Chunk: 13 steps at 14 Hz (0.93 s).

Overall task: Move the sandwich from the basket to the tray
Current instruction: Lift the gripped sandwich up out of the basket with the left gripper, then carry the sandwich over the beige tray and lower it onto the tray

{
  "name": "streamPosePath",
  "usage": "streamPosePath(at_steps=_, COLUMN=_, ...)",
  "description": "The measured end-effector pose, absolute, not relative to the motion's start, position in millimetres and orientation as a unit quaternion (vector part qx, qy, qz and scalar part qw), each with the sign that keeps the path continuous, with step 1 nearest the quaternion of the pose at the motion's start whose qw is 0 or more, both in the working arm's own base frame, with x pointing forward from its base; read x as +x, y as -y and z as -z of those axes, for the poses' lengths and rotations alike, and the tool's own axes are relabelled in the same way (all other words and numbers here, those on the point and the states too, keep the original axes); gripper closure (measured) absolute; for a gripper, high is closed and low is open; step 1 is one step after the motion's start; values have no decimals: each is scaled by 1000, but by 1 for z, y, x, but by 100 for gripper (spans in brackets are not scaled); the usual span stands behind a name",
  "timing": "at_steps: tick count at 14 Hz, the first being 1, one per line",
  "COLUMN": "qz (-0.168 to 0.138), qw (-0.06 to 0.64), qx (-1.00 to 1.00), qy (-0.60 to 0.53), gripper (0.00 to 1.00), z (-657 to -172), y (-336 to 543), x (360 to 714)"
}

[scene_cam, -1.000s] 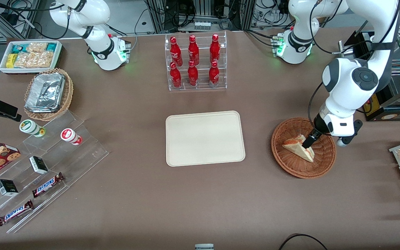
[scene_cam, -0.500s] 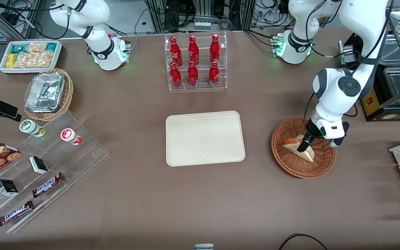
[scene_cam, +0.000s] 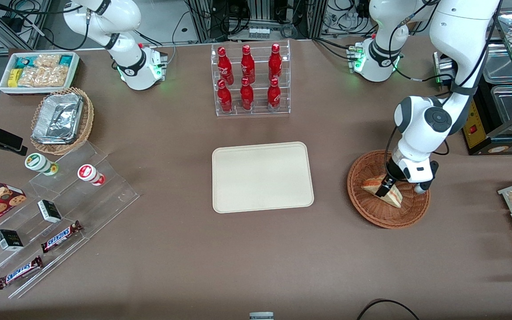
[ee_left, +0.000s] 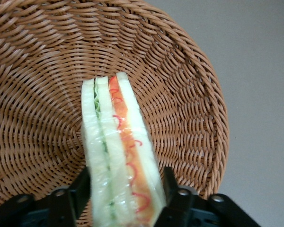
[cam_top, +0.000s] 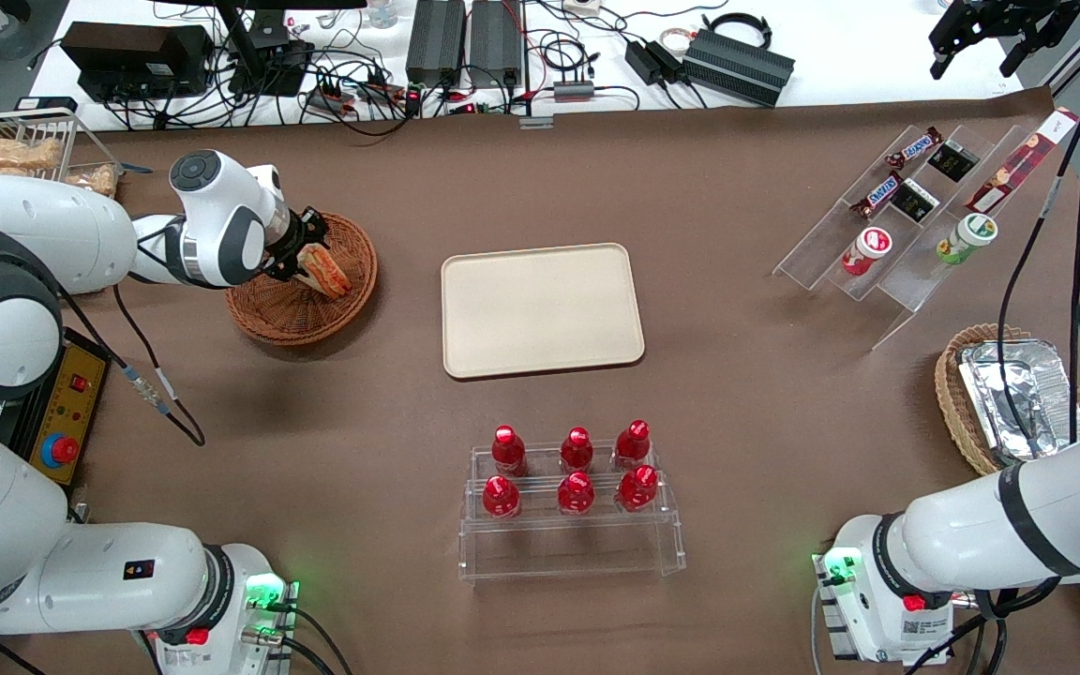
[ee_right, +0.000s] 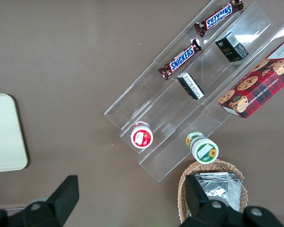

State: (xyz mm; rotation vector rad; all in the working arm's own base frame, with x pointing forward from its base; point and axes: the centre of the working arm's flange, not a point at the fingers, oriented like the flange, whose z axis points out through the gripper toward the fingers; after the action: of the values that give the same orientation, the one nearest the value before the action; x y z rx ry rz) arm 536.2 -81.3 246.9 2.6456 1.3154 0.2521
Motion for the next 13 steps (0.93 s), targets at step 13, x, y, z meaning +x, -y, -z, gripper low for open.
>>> streamPosePath(at_steps=13, qz=-28, qw=-3, qx=963, qy=-267, gripper=82, z=-442, y=228, x=557)
